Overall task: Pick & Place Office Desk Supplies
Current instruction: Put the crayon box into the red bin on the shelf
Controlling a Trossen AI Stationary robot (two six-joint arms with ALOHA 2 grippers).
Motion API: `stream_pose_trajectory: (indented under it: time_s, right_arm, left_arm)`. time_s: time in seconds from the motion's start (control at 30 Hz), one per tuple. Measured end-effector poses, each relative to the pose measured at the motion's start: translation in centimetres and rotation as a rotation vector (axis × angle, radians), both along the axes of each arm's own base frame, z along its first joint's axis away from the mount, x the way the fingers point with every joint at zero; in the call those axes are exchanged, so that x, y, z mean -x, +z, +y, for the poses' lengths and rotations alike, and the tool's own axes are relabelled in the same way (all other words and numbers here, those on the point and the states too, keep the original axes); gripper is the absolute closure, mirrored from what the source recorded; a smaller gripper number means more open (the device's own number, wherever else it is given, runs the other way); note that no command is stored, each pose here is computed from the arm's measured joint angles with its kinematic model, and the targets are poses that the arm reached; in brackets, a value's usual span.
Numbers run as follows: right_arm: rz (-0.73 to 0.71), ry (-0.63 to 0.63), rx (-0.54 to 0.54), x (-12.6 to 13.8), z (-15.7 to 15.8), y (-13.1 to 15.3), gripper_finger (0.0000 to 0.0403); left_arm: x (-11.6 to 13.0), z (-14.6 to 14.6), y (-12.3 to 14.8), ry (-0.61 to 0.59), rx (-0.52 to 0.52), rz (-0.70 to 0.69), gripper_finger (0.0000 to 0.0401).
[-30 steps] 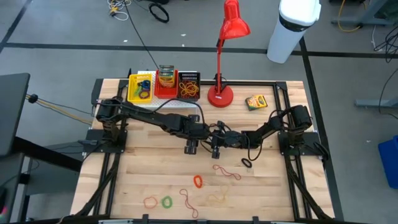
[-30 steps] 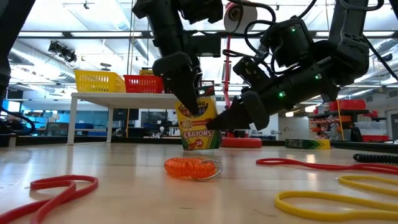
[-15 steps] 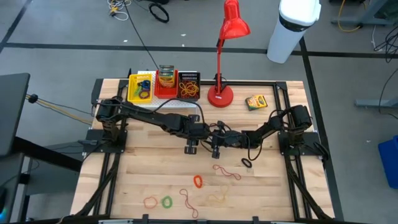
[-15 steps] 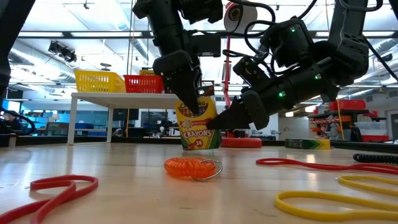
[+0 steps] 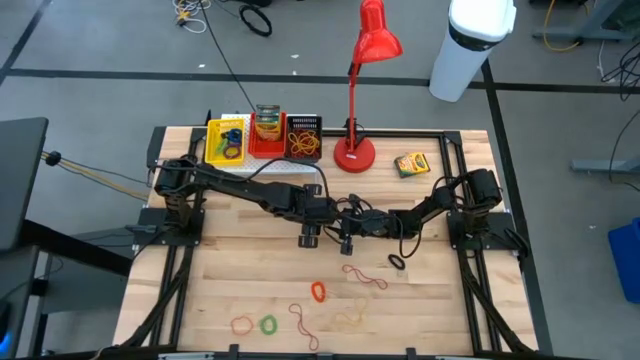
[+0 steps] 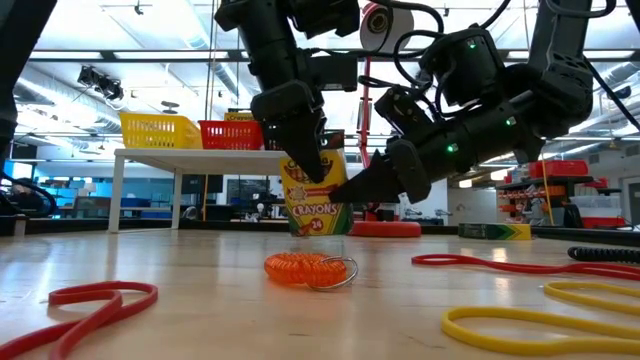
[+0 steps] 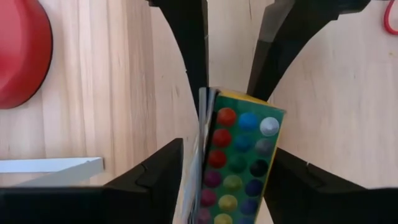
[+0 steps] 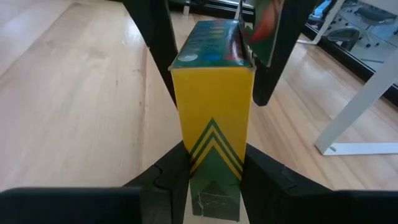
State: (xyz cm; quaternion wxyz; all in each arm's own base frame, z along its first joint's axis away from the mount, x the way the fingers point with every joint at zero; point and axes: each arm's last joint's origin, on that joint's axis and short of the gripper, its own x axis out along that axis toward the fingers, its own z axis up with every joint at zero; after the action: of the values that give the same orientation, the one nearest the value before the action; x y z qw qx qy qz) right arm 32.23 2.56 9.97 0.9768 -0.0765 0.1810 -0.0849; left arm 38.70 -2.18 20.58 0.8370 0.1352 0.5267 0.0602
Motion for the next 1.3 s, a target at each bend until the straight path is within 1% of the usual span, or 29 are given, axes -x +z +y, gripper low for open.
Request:
stream_pose_trajectory:
  time_s: [0.1, 0.33, 0.43, 0.57, 0.63, 0.7, 0.9, 1.03, 1.17, 1.23, 1.3]
  right_arm:
    - [0.001, -0.001, 0.0, 0.0, 0.0, 0.0, 0.0278]
    - [-0.001, 0.012, -0.005, 0.0, 0.0, 0.0, 0.0278]
    - [-0.004, 0.011, -0.006, 0.0, 0.0, 0.0, 0.0278]
    - [-0.012, -0.019, -0.015, 0.0, 0.0, 0.1, 0.0276]
    - [-0.017, -0.025, -0.018, 0.0, -0.1, 0.1, 0.0263]
    - [-0.031, -0.03, -0.026, -0.1, 0.0, 0.2, 0.024]
    - [-0.032, -0.043, -0.042, 0.3, -0.1, 0.3, 0.0146]
    - [-0.016, -0.049, -0.041, 1.1, -0.2, 0.7, 0.0097]
    - [-0.023, -0.092, -0.022, 2.3, -0.4, 1.3, 0.0075]
    - [-0.031, -0.105, -0.018, 2.8, -0.5, 1.8, 0.0075]
    - [-0.033, -0.117, -0.013, 3.4, -0.6, 2.1, 0.0083]
  left_arm:
    - [0.0, 0.0, 0.0, -0.004, -0.002, 0.002, 0.0214]
    - [0.0, 0.0, 0.0, -0.02, -0.004, 0.01, 0.0274]
    - [0.0, 0.0, 0.0, -0.025, -0.01, 0.011, 0.0279]
    - [0.0, 0.0, 0.0, -0.037, -0.016, 0.014, 0.0279]
    - [0.0, 0.0, 0.0, -0.038, -0.028, 0.015, 0.0279]
    - [0.1, 0.1, 0.0, -0.035, -0.037, 0.022, 0.028]
    - [0.5, 0.4, -0.2, -0.023, -0.044, 0.063, 0.028]
    - [0.6, 0.3, -0.1, -0.021, -0.054, 0.068, 0.028]
    - [1.1, 0.4, 0.9, -0.02, -0.054, 0.056, 0.028]
    - [1.3, 0.4, 1.5, -0.016, -0.051, 0.043, 0.028]
    - [1.8, 0.4, 2.3, -0.02, -0.04, 0.036, 0.028]
